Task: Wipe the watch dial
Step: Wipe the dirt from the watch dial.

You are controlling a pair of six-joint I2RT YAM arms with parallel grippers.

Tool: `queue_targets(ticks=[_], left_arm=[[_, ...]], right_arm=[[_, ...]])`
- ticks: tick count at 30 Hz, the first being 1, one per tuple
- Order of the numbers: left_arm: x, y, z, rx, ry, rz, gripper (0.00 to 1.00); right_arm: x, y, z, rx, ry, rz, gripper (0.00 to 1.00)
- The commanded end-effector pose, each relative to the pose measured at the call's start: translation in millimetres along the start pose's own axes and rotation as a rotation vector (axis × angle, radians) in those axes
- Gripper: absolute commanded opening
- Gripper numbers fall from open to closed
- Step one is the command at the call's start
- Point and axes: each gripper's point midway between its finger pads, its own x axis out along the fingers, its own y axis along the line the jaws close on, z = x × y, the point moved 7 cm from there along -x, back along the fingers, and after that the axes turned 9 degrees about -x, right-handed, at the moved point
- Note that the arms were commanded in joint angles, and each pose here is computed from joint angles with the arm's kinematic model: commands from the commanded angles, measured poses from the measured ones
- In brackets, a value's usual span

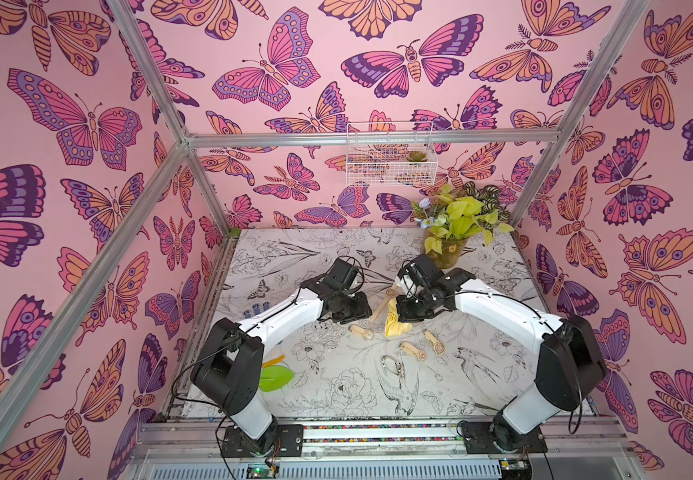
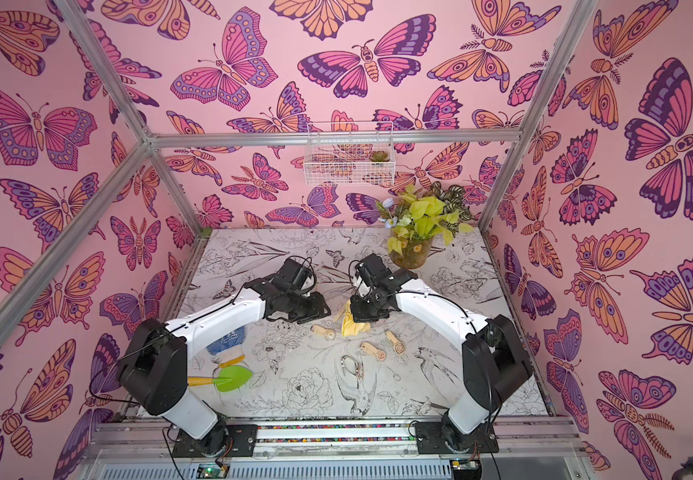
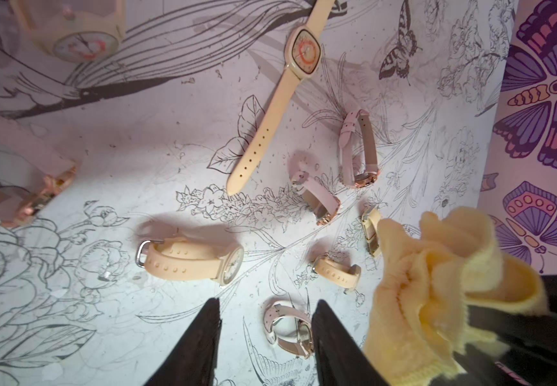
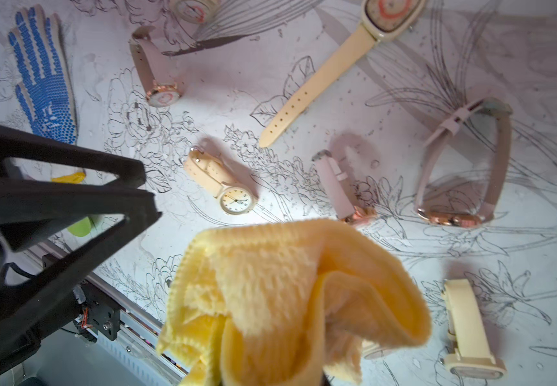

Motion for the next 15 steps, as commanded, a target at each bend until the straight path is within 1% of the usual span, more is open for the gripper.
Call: queue_targets(ticks=[1,3,4,5,8,9,10,12,13,15], left_arm=[[11,-4,-4,0.032,0.049,0.018,0.6],[17,-7,-5,0.045,0.065,0.021,0.66],[20,-8,-4,0.046,0.072,0.022,0.74],[23,-9,-4,0.05,0.079,0.022,0.79],[32,-16,-2,0.068,0.1,0.015,0.81],[34,-18,-1,0.077,0.104,0.01,0.8],[37,-21,-1,0.084,0.109,0.006,0.77],[43,-27,1,0.093,0.124,-0.005,0.67],[45,-28,1,0.095,0.131,-0.009,0.61],[52,-31,1,0.094,0.149,-0.014,0.44]], right_arm=[[-16,-9,-2,0.019,-0.054,-0.02,0.0],[-18,-14,-6,0.032,-0.056,-0.025,0.0],[-19,-17,-8,0.04,-0.058,-0.028,0.0],[-19,-19,-10,0.048,-0.057,-0.031,0.0],[-21,-27,-16,0.071,-0.063,-0.039,0.0],[-21,-29,-19,0.078,-0.065,-0.04,0.0],[-20,-31,-21,0.087,-0.064,-0.043,0.0],[-19,-36,-26,0.104,-0.058,-0.05,0.0],[-18,-38,-28,0.111,-0.057,-0.055,0.0],[-18,-42,-32,0.127,-0.059,-0.06,0.0]])
